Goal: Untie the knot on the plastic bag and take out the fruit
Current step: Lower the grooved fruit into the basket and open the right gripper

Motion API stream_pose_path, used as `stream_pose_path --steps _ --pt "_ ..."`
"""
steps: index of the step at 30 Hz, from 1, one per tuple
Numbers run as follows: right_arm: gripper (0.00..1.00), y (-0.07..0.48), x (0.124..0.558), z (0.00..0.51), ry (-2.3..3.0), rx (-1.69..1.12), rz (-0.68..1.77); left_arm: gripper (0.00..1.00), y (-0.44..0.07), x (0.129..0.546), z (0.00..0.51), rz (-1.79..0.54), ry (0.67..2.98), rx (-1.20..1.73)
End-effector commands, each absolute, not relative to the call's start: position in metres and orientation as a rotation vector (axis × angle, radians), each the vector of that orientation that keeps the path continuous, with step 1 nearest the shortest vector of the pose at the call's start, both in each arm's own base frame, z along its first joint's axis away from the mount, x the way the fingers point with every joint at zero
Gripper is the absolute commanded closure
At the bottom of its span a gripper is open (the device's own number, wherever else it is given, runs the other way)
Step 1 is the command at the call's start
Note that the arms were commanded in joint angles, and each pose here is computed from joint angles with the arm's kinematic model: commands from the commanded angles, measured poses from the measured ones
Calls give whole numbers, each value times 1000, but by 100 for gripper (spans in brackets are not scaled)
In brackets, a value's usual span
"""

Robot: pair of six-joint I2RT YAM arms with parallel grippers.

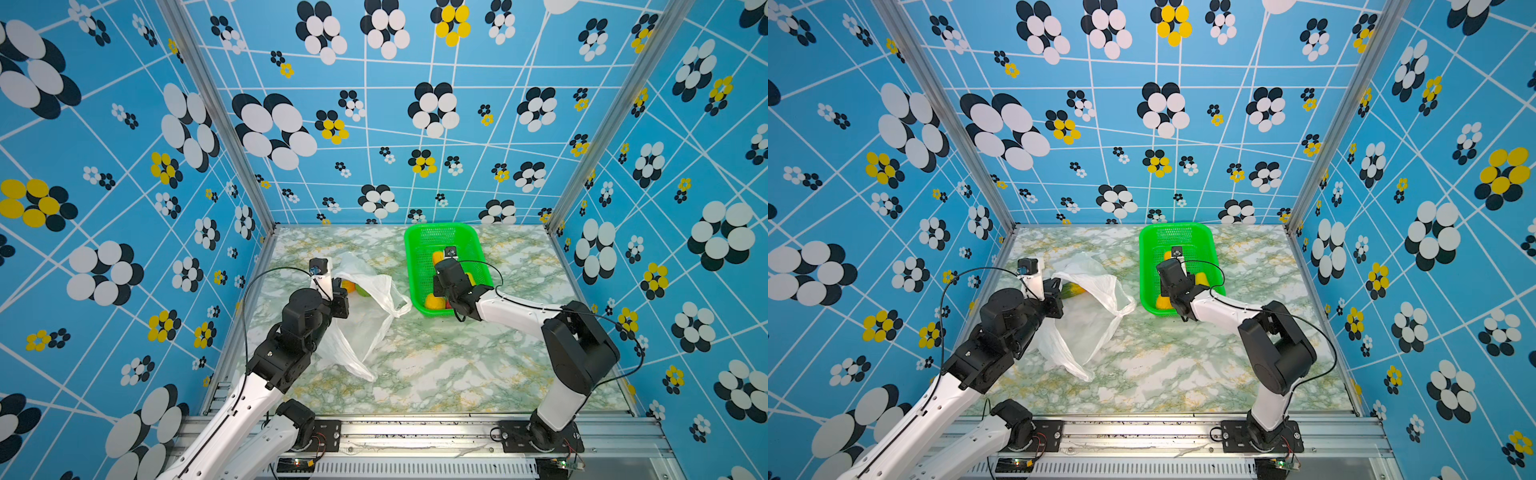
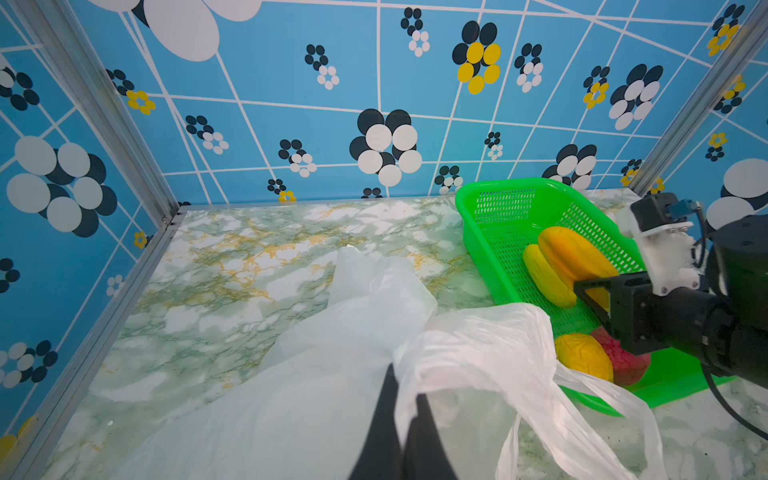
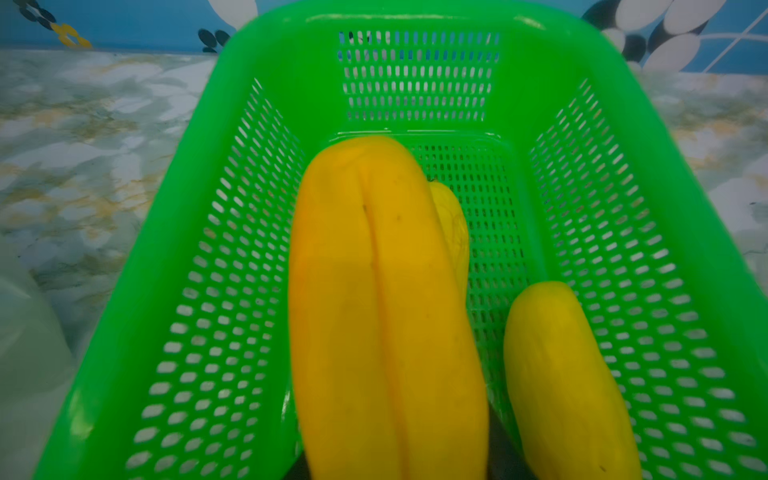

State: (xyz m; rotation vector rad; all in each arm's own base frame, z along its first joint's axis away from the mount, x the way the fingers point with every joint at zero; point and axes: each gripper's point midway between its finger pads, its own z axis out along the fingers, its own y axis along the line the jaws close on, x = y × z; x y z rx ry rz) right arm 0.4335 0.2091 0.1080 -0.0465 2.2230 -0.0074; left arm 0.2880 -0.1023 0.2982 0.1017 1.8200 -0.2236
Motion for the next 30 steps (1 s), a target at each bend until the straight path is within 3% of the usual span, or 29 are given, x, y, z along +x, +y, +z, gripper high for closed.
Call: stream_pose_path --steps 1,8,12,17,30 --pt "77 207 447 98 2281 16 27 100 -104 287 299 -238 1811 103" --pt "75 216 472 74 2351 21 62 100 -103 287 300 -235 1811 101" --pt "58 220 477 68 2364 19 69 100 -103 288 299 -231 1811 99" --pt "44 219 477 62 2375 30 58 100 -103 289 298 -229 1815 100" --pt "44 223 463 95 2318 4 177 100 -103 289 299 -231 1813 100"
